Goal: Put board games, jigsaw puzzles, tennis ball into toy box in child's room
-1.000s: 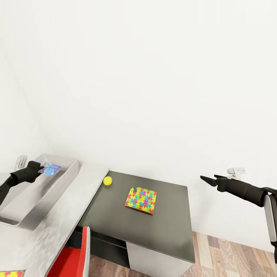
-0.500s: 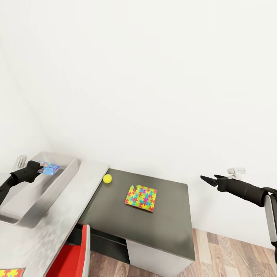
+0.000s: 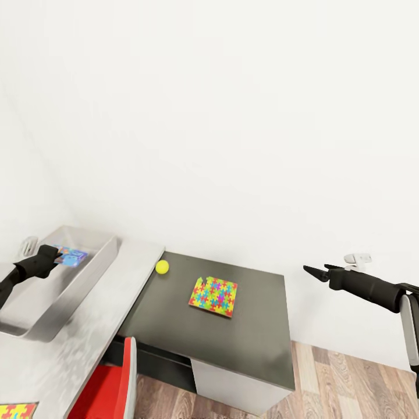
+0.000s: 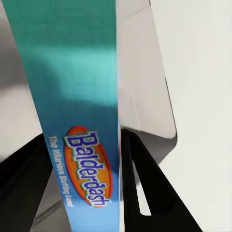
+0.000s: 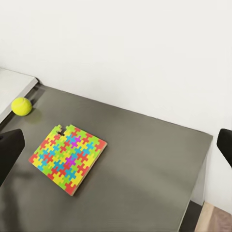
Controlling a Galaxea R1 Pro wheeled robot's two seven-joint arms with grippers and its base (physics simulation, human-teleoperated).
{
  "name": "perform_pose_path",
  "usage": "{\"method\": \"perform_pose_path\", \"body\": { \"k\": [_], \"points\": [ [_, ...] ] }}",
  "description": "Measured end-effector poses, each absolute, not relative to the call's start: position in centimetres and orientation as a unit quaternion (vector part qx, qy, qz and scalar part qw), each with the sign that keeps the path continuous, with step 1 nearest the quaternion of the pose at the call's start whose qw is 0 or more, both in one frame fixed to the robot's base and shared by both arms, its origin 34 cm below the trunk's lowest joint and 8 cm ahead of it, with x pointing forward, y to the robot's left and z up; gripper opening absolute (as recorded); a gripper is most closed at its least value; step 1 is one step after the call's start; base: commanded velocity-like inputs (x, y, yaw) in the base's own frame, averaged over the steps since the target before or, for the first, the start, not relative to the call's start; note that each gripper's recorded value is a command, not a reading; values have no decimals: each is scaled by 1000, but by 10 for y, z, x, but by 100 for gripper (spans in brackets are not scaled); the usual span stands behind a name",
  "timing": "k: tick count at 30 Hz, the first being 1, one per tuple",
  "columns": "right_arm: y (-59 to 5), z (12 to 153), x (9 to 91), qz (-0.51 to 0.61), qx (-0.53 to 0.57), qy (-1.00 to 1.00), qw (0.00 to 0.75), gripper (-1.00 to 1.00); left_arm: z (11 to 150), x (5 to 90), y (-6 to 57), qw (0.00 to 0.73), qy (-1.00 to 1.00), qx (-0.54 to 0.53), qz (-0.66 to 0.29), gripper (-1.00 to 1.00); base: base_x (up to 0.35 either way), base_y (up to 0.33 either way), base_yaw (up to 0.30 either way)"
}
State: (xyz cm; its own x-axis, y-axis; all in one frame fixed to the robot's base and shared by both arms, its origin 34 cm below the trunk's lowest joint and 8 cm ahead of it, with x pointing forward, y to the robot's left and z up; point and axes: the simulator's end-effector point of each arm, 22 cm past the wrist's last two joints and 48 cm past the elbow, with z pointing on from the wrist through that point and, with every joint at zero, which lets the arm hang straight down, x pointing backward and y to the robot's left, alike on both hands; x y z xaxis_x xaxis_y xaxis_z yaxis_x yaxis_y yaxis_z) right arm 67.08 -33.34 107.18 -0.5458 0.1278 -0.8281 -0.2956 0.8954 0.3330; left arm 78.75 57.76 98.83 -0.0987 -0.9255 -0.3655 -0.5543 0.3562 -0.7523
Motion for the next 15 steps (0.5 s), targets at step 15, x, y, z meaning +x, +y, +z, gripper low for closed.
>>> {"method": "perform_pose_path", "body": {
  "k": [15],
  "points": [
    [-333, 1058, 672, 224, -47, 856, 464, 100, 966, 781, 584, 411, 733, -510, -183, -100, 0, 0, 0]
  ]
}}
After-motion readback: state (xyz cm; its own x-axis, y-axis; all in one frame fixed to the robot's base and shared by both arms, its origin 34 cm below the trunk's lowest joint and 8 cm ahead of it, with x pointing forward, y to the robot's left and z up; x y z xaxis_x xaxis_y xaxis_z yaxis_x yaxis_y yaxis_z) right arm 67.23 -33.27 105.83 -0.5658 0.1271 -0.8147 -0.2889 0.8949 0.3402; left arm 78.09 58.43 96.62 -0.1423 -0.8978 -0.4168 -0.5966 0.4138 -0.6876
